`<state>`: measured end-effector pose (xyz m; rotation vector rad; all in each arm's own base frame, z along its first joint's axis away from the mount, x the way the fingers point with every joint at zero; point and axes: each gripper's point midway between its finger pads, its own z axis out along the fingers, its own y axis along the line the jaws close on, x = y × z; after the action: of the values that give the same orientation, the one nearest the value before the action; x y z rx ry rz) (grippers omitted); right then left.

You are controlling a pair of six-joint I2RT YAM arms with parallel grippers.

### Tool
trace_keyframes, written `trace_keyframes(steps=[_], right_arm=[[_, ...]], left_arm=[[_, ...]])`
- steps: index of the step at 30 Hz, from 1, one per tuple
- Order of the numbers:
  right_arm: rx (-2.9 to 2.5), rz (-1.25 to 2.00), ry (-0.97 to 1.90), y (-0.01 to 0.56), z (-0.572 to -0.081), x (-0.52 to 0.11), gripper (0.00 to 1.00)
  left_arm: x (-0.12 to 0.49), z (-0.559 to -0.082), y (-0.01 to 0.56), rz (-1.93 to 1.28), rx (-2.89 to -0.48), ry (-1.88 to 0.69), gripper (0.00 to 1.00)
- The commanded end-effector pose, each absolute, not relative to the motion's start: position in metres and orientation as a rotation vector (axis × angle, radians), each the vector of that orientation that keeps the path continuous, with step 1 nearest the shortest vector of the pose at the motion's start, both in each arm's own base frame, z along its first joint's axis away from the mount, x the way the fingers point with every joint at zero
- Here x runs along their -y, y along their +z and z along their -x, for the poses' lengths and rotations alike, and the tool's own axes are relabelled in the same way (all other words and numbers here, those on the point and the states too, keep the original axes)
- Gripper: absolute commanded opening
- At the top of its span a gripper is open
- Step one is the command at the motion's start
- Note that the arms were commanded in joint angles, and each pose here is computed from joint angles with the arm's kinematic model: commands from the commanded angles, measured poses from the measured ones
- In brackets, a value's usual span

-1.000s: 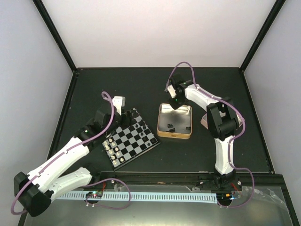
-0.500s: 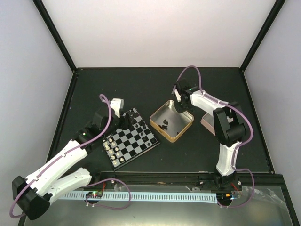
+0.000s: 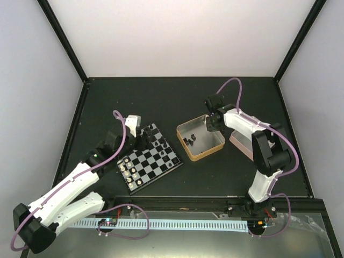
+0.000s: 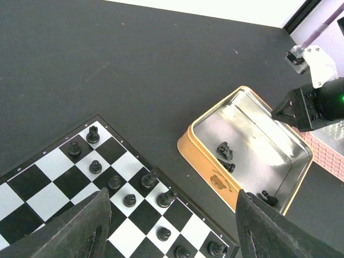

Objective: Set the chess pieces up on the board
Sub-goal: Adjust the storage box at the center of the board.

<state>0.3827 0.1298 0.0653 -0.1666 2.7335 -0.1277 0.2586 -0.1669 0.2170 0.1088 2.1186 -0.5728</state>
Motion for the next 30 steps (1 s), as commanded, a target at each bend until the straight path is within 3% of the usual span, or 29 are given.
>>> trace_keyframes(steps=[1,17,24,30], right_arm=[[-2.737,-0.067,-0.093,0.064,-0.374,-0.122,0.06],[-2.733,-0.169,-0.131,0.07,-0.356,-0.108,0.04],[-2.708,-0.068,0.037,0.094,-0.362,-0.133,0.34],[-2.671,-0.012,0.085,0.114,-0.367,-0.153,0.44]], left_arm=[[0.167,-0.259,0.222,-0.095,-2.102,-0.594,0.65],[0.171,-0.264,0.219,-0.099,-2.109,-0.595,0.65],[0.173,-0.266,0.222,-0.095,-2.1,-0.605,0.66],[0.172,-0.268,0.221,-0.076,-2.093,-0.605,0.67]])
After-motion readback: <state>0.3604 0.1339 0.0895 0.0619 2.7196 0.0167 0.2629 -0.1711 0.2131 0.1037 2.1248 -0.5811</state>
